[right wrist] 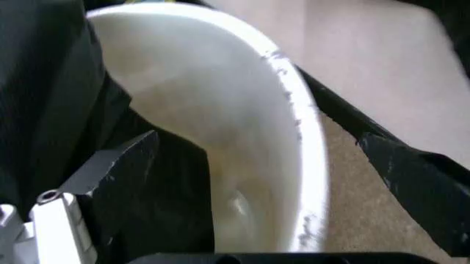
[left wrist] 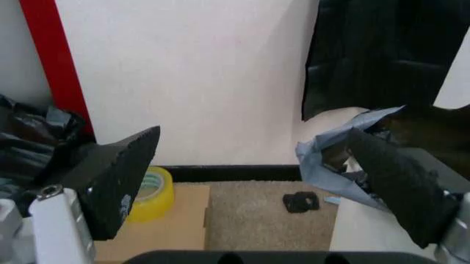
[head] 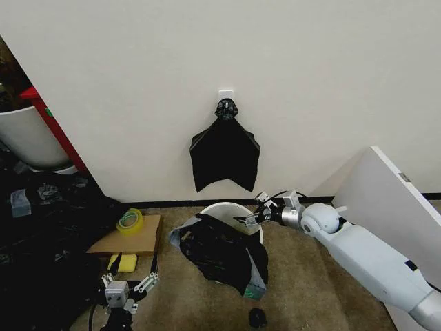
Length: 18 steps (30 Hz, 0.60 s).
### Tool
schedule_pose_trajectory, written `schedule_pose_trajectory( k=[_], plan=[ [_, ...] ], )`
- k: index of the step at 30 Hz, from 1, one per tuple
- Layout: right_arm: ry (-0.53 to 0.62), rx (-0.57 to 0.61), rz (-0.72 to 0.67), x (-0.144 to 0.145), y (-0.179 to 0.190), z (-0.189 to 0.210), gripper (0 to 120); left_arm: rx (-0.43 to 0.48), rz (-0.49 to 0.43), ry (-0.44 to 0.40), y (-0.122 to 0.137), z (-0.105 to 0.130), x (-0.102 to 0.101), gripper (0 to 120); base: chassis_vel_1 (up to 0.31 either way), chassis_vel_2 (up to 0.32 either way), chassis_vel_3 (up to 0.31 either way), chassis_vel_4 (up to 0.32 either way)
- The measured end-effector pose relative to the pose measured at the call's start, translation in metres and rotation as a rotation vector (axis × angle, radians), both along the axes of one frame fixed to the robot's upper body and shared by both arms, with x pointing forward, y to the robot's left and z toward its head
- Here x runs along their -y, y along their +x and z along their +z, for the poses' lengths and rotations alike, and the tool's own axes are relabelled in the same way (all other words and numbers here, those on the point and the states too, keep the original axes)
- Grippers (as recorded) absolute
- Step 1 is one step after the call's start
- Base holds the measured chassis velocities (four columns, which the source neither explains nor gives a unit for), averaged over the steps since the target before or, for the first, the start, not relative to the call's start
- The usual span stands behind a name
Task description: Place the garbage bag over the trash bin.
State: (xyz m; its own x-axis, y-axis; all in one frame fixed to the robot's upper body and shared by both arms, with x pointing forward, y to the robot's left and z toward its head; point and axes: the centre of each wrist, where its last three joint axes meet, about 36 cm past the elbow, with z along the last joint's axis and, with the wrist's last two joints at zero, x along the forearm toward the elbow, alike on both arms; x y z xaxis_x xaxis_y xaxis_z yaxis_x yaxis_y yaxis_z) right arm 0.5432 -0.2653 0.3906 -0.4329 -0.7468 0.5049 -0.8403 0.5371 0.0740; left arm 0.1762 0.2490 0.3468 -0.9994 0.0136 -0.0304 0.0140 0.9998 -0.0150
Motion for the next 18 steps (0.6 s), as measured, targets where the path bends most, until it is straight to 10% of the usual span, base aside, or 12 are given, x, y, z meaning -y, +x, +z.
schedule_pose_trajectory(
  k=[18],
  plan=[
    [-0.057,0.008,0.104,-0.021,0.049,-0.006,41,-0.022,-0.006,-0.057,-0.002,0.003,0.018,100,0.000,0.000,0.000,0.000]
  ],
)
